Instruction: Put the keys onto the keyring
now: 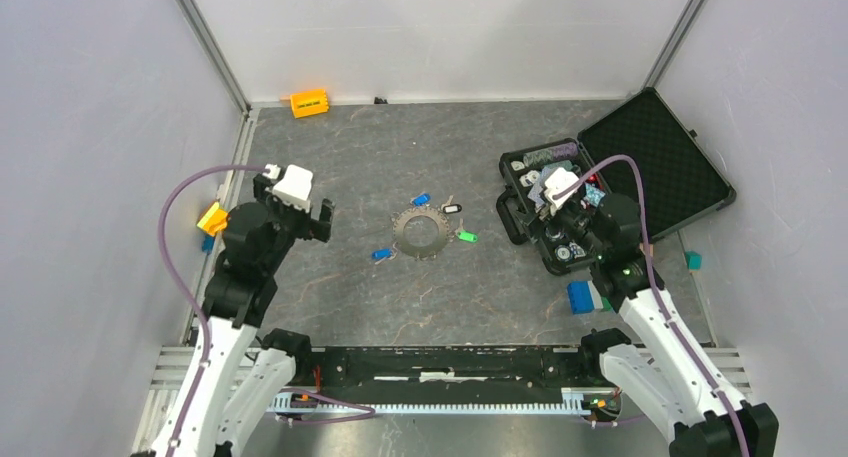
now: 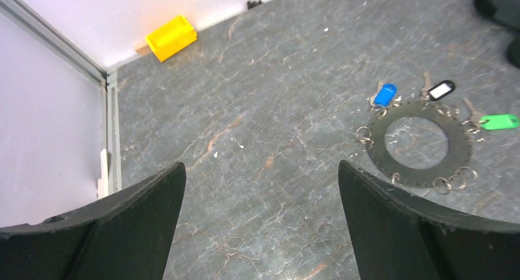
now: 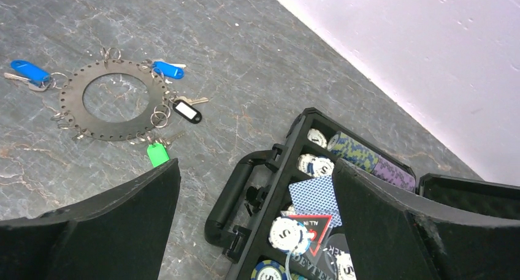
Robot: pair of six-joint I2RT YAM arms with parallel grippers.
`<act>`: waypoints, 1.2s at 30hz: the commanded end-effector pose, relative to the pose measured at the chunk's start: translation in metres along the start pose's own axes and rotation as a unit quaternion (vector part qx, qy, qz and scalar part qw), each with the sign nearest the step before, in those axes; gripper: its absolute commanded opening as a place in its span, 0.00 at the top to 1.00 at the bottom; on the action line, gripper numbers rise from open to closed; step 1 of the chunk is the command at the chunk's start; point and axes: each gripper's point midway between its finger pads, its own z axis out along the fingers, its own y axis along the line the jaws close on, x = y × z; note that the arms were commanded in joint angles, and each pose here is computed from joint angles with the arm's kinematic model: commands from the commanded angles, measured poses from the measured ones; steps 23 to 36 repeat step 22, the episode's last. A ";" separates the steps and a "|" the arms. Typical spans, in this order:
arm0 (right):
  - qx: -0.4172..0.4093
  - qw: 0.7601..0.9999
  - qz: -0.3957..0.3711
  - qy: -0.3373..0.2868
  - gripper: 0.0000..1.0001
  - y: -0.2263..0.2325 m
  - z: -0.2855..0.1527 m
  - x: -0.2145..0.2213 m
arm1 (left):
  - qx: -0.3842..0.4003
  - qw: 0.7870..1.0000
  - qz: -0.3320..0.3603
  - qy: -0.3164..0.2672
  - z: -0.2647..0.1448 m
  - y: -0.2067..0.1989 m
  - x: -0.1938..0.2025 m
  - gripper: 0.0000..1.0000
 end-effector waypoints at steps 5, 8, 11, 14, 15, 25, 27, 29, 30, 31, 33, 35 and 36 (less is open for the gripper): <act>0.044 0.997 -0.042 -0.044 0.02 -0.010 -0.015 -0.013 | 0.045 0.999 0.020 -0.009 -0.034 -0.013 -0.009 0.00; 0.046 0.997 -0.044 -0.040 0.02 -0.010 -0.014 -0.010 | 0.055 0.998 0.001 -0.010 -0.034 -0.018 -0.009 0.00; 0.044 0.998 -0.044 -0.030 0.02 -0.010 -0.012 -0.004 | 0.053 0.999 -0.009 -0.006 -0.032 -0.018 -0.007 0.00; 0.042 0.998 -0.042 -0.027 0.02 -0.010 -0.010 -0.003 | 0.049 0.999 -0.012 0.003 -0.027 -0.018 0.001 0.00; 0.041 0.998 -0.041 -0.026 0.02 -0.010 -0.010 -0.003 | 0.050 0.999 -0.014 0.006 -0.025 -0.019 0.004 0.00; 0.041 0.998 -0.041 -0.015 0.02 -0.009 -0.008 0.007 | 0.060 0.998 -0.014 0.013 -0.020 -0.024 0.015 0.00; 0.041 0.998 -0.041 -0.015 0.02 -0.009 -0.008 0.007 | 0.060 0.998 -0.014 0.013 -0.020 -0.024 0.015 0.00; 0.041 0.998 -0.041 -0.015 0.02 -0.009 -0.008 0.007 | 0.060 0.998 -0.014 0.013 -0.020 -0.024 0.015 0.00; 0.041 0.998 -0.041 -0.015 0.02 -0.009 -0.008 0.007 | 0.060 0.998 -0.014 0.013 -0.020 -0.024 0.015 0.00; 0.041 0.998 -0.041 -0.015 0.02 -0.009 -0.008 0.007 | 0.060 0.998 -0.014 0.013 -0.020 -0.024 0.015 0.00; 0.041 0.998 -0.041 -0.015 0.02 -0.009 -0.008 0.007 | 0.060 0.998 -0.014 0.013 -0.020 -0.024 0.015 0.00; 0.041 0.998 -0.041 -0.015 0.02 -0.009 -0.008 0.007 | 0.060 0.998 -0.014 0.013 -0.020 -0.024 0.015 0.00; 0.041 0.998 -0.041 -0.015 0.02 -0.009 -0.008 0.007 | 0.060 0.998 -0.014 0.013 -0.020 -0.024 0.015 0.00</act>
